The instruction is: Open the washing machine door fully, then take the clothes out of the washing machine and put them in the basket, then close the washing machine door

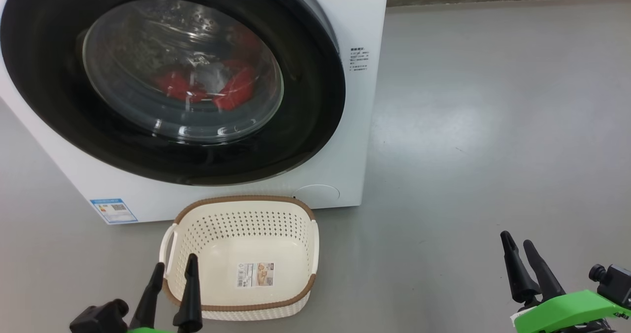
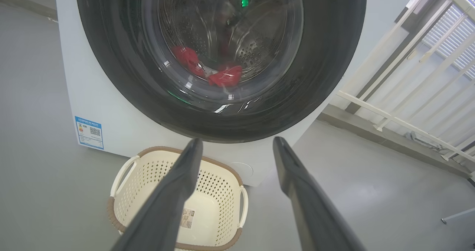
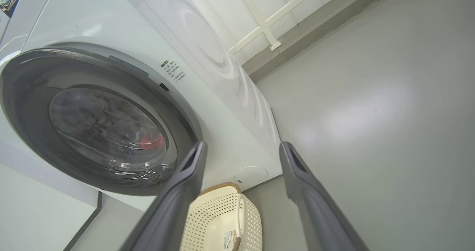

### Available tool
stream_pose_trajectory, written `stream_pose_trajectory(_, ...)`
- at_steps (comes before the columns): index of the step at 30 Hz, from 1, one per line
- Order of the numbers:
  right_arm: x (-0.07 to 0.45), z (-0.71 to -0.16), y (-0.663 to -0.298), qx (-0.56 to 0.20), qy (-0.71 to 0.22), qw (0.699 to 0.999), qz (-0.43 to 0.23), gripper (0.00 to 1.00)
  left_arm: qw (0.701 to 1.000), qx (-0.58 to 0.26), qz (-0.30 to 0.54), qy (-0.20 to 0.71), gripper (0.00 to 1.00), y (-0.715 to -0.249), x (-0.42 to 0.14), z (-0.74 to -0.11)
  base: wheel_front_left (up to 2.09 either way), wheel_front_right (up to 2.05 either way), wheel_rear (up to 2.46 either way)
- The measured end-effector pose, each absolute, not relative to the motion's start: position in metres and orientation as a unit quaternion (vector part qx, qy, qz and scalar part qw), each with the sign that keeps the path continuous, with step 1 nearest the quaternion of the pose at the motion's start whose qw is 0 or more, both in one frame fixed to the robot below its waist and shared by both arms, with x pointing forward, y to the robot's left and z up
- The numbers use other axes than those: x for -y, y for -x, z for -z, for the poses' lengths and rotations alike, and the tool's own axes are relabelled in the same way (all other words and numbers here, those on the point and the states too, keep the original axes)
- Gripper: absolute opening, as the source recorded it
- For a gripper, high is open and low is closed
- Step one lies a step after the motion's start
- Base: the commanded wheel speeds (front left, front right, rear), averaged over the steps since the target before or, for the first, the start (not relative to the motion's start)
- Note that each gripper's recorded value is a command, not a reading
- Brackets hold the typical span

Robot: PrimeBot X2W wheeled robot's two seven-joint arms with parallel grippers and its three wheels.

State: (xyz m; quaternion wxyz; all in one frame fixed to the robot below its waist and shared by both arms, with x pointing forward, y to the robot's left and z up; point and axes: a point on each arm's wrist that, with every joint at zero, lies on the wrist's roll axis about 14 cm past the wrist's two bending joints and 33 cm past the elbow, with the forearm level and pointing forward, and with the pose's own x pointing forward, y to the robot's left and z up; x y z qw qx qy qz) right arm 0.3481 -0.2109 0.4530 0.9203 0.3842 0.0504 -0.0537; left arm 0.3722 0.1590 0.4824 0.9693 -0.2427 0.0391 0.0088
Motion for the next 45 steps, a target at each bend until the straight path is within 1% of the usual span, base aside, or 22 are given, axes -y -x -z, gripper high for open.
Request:
stream_pose_trajectory(12,0.215,-0.460,-0.347,-0.036,-0.331,0.942,0.048,1.00,0.986,-0.017,-0.001,0.169,1.00,-0.370,-0.158,-0.490,0.00,0.00,0.00)
stream_pose_trajectory(23,0.219,-0.465,-0.347,-0.023,-0.283,0.958,0.042,1.00,0.994,-0.004,0.006,0.106,1.00,-0.367,-0.155,-0.492,0.00,0.00,0.00)
stream_pose_trajectory(35,0.224,-0.466,-0.341,-0.017,-0.235,0.971,0.043,1.00,0.999,0.023,0.014,0.042,1.00,-0.367,-0.152,-0.501,0.00,0.00,0.00)
stream_pose_trajectory(45,0.235,-0.471,-0.339,-0.002,-0.207,0.977,0.053,1.00,0.999,0.023,0.019,0.020,1.00,-0.365,-0.151,-0.497,0.00,0.00,0.00)
